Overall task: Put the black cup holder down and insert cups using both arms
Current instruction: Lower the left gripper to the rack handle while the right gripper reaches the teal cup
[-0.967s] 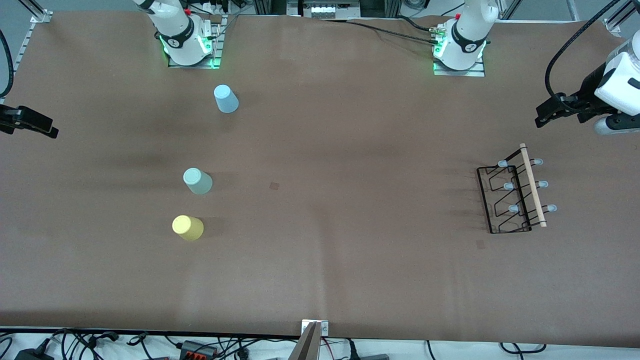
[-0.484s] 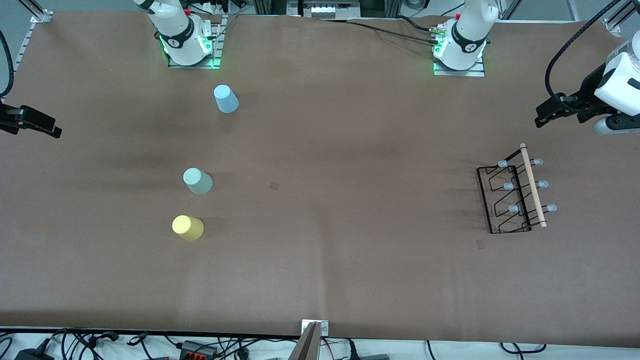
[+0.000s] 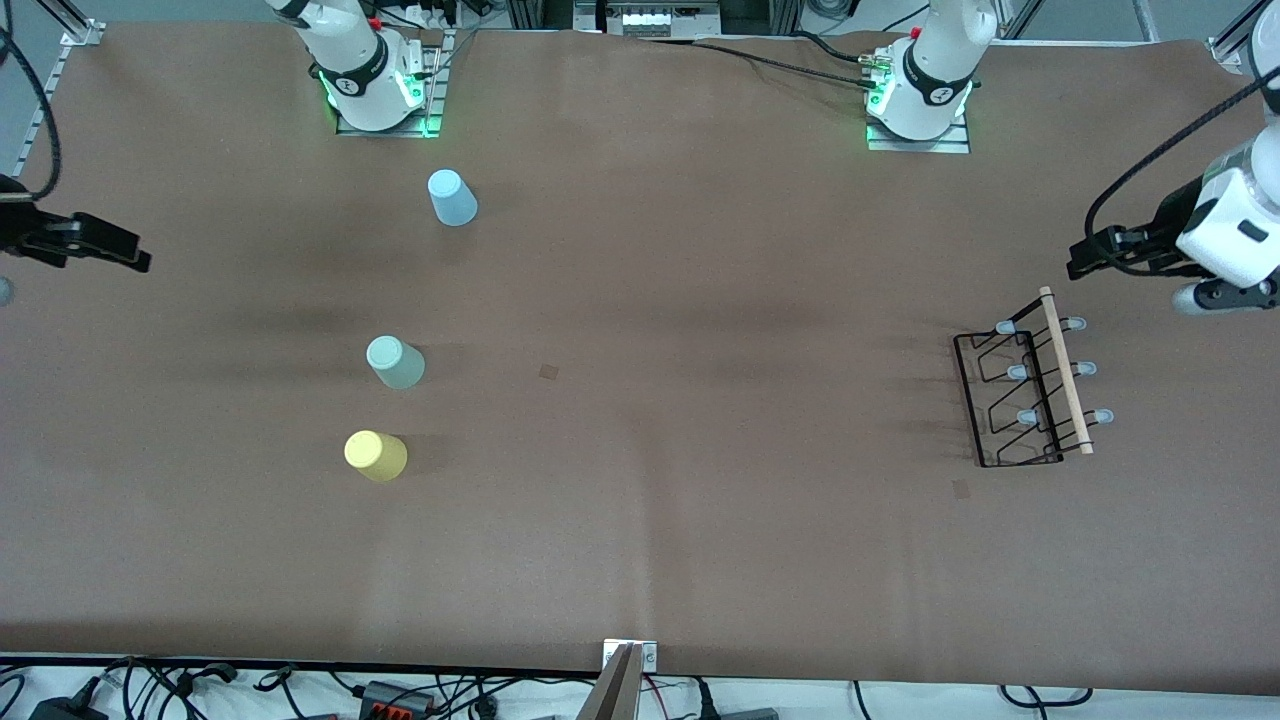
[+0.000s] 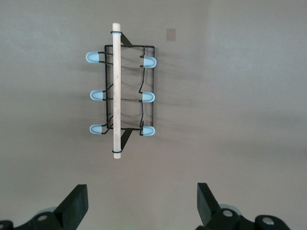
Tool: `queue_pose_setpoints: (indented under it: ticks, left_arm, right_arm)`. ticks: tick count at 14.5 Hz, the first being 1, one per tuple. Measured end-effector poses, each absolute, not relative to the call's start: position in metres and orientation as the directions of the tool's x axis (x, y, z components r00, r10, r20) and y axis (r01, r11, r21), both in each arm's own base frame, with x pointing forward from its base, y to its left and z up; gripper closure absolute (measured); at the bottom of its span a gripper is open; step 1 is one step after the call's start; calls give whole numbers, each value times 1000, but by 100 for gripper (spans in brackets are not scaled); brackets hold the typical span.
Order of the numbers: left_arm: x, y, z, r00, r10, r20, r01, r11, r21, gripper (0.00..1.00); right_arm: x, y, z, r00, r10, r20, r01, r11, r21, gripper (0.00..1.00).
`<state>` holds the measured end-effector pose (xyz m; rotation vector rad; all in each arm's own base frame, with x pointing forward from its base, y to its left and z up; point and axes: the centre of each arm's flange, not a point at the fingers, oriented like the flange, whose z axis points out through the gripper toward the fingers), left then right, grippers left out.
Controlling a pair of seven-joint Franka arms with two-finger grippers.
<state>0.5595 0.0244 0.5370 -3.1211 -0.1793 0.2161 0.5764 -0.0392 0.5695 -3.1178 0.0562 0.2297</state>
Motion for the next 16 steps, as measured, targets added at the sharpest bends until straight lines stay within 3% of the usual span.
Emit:
queue_pose_setpoints:
  ticks: [4, 8, 13, 15, 16]
  left_arm:
    - [588, 65, 474, 984, 101, -148, 102, -995, -5, 0]
    - [604, 75, 396, 996, 50, -73, 50, -999, 0, 0]
    - [587, 75, 341, 999, -19, -48, -19, -1000, 3, 0]
    - [584, 75, 335, 998, -22, -59, -22, -1000, 4, 4]
    - [583, 75, 333, 998, -22, -63, -22, -1000, 5, 11]
  right_arm:
    - [586, 1, 508, 971, 34, -236, 31, -999, -17, 0]
    - [581, 49, 447, 978, 30, -208, 30, -1000, 0, 0]
    - [576, 73, 387, 996, 40, -80, 40, -999, -4, 0]
    - [569, 77, 356, 997, 47, -56, 47, -999, -6, 0]
    - [566, 81, 349, 997, 49, -52, 48, -999, -11, 0]
